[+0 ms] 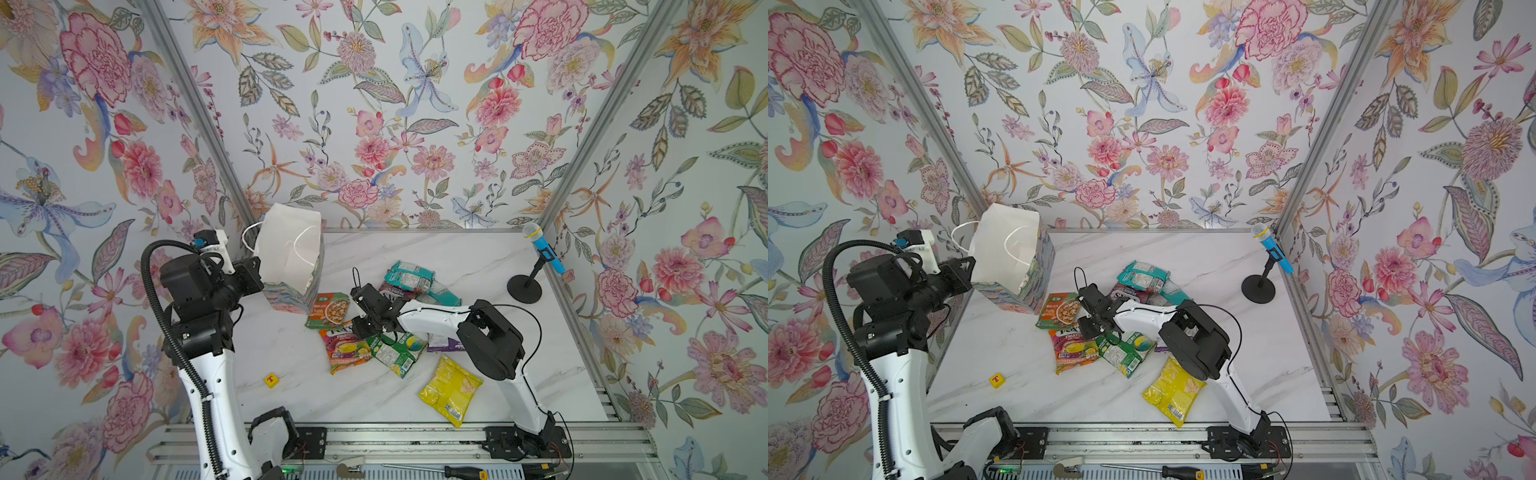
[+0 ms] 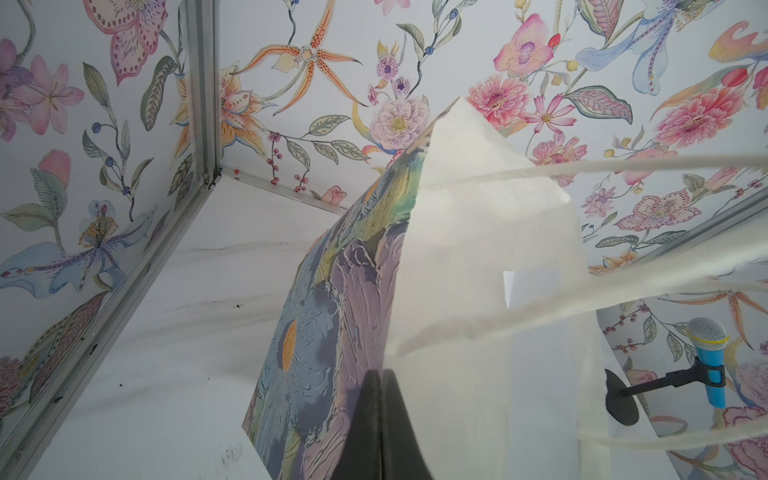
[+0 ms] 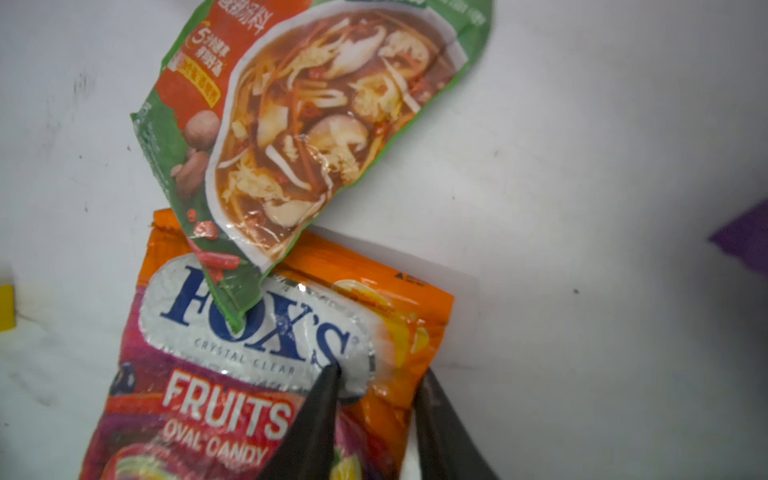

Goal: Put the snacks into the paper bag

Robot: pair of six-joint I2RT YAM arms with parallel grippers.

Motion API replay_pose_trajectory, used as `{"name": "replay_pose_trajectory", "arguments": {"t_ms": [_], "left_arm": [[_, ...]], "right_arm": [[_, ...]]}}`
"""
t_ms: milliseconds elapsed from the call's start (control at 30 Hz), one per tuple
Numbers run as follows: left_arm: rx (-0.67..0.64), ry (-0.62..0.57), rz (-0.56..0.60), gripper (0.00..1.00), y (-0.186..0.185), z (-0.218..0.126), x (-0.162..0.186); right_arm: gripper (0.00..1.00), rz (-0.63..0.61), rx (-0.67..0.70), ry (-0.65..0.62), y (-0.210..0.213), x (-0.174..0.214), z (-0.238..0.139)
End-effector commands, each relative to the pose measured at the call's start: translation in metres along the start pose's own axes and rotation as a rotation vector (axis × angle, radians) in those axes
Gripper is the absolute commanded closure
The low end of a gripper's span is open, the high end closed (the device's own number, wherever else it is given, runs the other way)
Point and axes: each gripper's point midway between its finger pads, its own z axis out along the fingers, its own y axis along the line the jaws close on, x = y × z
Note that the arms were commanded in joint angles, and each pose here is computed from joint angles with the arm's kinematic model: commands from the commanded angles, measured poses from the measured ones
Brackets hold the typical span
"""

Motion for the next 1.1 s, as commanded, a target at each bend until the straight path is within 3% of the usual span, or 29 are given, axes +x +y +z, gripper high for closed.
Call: {"name": "replay_pose_trajectory", "arguments": {"t_ms": [0,167,367,433,533,600,833,1067], "left_arm": [[0.038,-0.029,0.008,1.00,-0.008,-0.005,-0.004],[0.053,-0.039,0.004,1.00,-0.011,-0.006,-0.007],[0.067,-0.046,0.004,1.00,-0.014,-0.006,-0.010],[0.066,-0.043,0.001,1.00,-0.013,-0.006,-0.009],[0.064,-0.042,0.000,1.00,-0.013,-0.006,-0.008],[0.063,-0.040,-0.002,0.99,-0.012,-0.005,-0.007],[0.081,-0.041,-0.014,0.99,-0.015,-0.005,-0.006],[0.089,-0.043,-0.015,0.99,-0.016,-0.006,-0.006]], "right_arm": [[0.84,0.042,0.014,0.030,-0.015,0.008,-0.016],[1.00,0.089,0.010,-0.032,-0.033,-0.002,-0.053],[1.00,0.138,0.023,-0.088,-0.061,-0.005,-0.095],[0.92,0.129,-0.004,-0.096,-0.060,-0.004,-0.103],[0.64,0.103,-0.078,-0.109,-0.039,-0.003,-0.108],[0.55,0.103,-0.141,-0.101,-0.021,-0.001,-0.101],[0.54,0.154,-0.249,-0.012,0.012,0.010,-0.054],[0.53,0.192,-0.263,0.061,0.014,0.022,-0.016]]}}
